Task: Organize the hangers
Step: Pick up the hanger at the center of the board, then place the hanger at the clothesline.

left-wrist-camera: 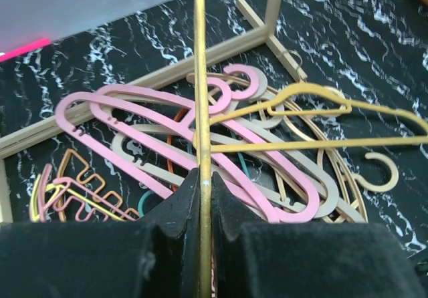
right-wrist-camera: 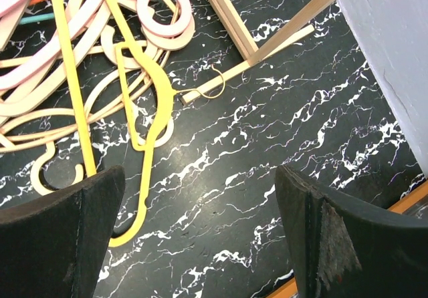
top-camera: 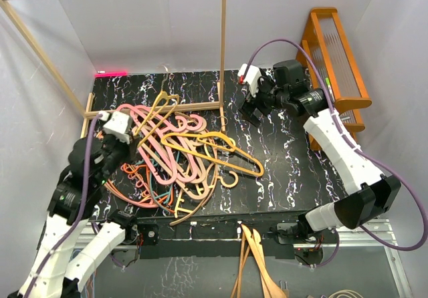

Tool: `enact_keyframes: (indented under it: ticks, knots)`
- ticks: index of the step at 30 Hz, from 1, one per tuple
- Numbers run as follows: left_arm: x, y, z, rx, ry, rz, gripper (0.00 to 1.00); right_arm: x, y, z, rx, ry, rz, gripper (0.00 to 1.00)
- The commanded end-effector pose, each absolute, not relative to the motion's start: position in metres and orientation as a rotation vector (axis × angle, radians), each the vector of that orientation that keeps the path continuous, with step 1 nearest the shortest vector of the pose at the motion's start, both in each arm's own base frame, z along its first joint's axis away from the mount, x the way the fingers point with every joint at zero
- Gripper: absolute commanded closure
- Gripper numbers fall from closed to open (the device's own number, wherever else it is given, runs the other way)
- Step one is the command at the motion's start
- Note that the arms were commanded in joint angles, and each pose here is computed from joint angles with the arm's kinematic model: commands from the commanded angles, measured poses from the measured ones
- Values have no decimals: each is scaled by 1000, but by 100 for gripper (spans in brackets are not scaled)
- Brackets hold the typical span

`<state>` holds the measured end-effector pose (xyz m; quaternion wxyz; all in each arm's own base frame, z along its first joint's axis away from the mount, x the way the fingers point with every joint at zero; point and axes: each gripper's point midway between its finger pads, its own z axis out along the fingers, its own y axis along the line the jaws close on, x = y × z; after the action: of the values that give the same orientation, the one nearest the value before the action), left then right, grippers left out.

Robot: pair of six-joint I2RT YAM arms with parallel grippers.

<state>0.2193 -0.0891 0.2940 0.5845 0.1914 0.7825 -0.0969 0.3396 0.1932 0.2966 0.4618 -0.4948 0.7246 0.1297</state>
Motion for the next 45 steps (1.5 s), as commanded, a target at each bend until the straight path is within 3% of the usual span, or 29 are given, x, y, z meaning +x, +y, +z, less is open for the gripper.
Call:
enact_keyframes:
  ticks: [1, 9, 18, 24, 32, 45]
  knots:
    - [193, -70, 307, 339, 1892, -218, 100, 346, 198, 311, -1152, 1785, 347, 1]
    - [231, -65, 381, 124, 1632, -211, 100, 345, 203, 301, -1126, 1770, 377, 1]
    - [276, -98, 451, 159, 1430, -298, 100, 339, 189, 293, -1096, 1776, 312, 2]
    - [280, -103, 493, 190, 1267, -299, 100, 335, 186, 286, -1084, 1781, 304, 2]
    - [273, -111, 516, 250, 1160, -311, 100, 336, 182, 277, -1075, 1791, 280, 1]
    - [328, -116, 523, 183, 1272, -253, 100, 334, 184, 283, -1069, 1774, 299, 2]
